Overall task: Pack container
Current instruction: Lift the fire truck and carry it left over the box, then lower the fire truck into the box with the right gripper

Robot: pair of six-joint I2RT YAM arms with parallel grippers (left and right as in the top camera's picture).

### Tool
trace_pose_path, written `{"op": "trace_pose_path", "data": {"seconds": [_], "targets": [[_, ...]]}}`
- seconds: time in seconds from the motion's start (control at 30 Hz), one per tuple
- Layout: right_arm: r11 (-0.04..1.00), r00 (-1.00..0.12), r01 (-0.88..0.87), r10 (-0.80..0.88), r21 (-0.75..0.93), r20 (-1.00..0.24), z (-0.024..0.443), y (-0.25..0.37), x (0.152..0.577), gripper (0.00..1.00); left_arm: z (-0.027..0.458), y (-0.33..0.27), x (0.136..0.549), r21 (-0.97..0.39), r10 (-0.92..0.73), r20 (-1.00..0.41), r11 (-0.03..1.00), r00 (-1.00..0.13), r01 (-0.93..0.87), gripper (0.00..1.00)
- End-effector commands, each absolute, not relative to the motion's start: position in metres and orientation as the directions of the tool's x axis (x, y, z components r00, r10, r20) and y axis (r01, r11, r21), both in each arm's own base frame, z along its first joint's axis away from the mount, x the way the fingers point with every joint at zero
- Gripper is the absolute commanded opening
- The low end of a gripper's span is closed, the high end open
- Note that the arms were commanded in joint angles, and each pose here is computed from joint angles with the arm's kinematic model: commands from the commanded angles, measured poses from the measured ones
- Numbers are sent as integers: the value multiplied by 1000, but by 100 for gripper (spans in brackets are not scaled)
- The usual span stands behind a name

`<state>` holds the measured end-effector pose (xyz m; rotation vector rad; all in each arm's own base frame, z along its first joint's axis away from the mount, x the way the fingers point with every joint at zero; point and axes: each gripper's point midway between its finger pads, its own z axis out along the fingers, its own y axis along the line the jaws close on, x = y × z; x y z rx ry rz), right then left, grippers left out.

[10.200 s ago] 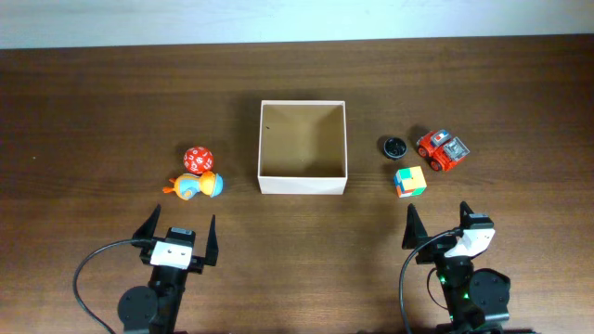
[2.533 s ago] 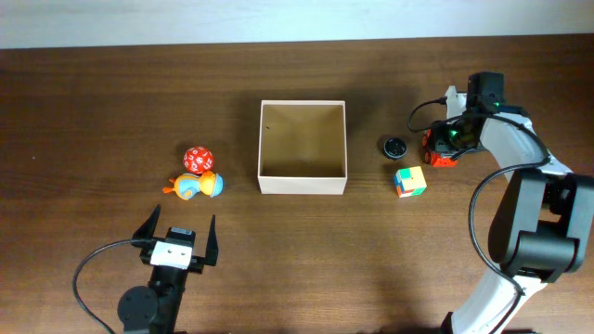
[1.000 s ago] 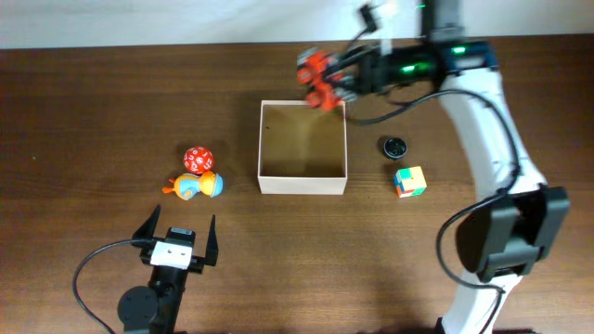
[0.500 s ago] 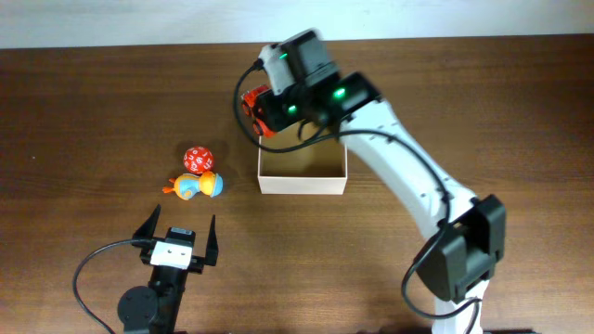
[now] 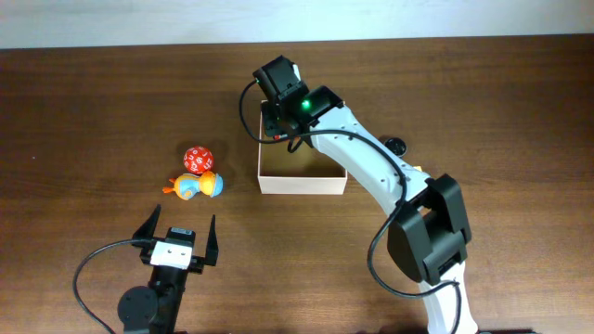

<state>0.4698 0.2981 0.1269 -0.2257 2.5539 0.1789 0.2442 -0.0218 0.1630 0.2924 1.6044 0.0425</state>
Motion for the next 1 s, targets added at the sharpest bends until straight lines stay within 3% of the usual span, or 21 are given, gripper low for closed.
{"op": "trace_pose_path", "data": {"seconds": [0.0,0.33,0.9,0.97], "targets": [[986,-823,-140,-68,86,-564,126,296,479,43,161,-22,244,219,225,-974,962,-24,162,99],[990,-857,-41,36,137,-514,99,299,478,43,161,-22,244,219,225,-974,962,-24,162,99],[978,-847,-46,71,205,-527,98,313,486,43,161,-22,244,219,225,-974,962,-24,162,99],[978,-850,-46,69,205,-522,95,313,486,53,161,-22,244,219,225,-974,962,-24,162,99]]}}
